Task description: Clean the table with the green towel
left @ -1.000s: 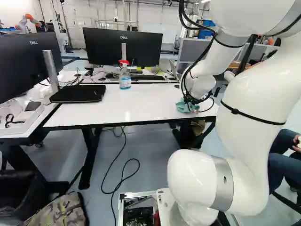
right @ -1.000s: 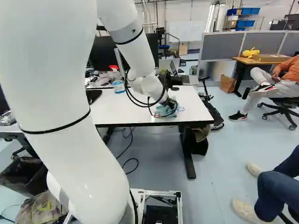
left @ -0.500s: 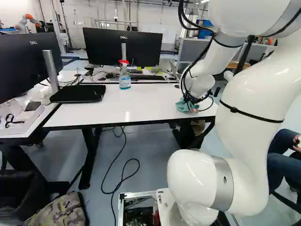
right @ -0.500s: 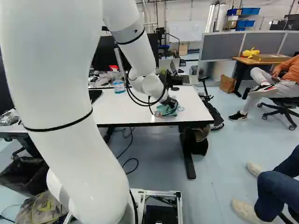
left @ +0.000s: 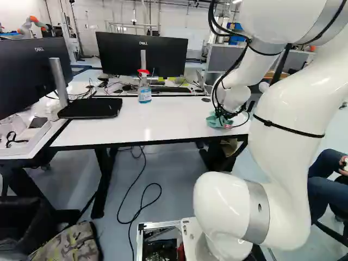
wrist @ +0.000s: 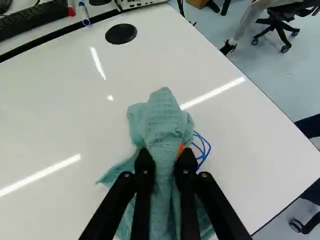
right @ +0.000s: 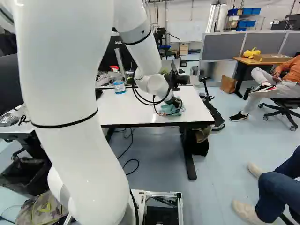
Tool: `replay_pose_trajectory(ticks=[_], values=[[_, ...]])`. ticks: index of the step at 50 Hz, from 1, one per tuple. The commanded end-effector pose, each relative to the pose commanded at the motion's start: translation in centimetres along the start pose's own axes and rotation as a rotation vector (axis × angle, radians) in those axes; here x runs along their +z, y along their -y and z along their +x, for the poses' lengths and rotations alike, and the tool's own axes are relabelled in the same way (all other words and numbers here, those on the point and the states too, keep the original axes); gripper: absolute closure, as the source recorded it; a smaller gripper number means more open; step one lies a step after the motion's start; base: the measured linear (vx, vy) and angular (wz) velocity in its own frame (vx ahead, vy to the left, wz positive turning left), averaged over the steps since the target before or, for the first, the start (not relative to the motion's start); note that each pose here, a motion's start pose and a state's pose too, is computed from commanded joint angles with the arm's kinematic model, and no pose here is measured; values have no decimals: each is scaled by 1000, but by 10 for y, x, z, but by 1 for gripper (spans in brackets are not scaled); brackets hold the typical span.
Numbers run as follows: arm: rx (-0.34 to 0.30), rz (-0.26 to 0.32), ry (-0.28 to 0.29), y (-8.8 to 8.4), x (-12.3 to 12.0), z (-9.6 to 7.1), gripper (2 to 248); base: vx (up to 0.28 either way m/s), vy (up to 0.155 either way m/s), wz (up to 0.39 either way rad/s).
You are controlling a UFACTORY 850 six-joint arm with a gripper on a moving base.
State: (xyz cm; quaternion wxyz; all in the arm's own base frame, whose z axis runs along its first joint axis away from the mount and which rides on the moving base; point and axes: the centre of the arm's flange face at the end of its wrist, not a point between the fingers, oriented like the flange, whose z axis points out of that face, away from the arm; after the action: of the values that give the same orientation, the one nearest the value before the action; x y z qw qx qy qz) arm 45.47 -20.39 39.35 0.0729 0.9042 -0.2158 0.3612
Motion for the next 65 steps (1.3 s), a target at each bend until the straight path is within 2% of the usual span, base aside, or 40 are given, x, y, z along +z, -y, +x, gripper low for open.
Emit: replay_pose_trajectory(ticks=[19, 35, 55, 65], values=[[40, -37, -8, -27, 12, 13, 193, 0, 0, 0], [60, -56, -1, -41, -3, -2, 193, 0, 0, 0], [38, -36, 11, -25, -27, -27, 193, 0, 0, 0], [15, -14, 14, -11, -31, -32, 193, 0, 0, 0]])
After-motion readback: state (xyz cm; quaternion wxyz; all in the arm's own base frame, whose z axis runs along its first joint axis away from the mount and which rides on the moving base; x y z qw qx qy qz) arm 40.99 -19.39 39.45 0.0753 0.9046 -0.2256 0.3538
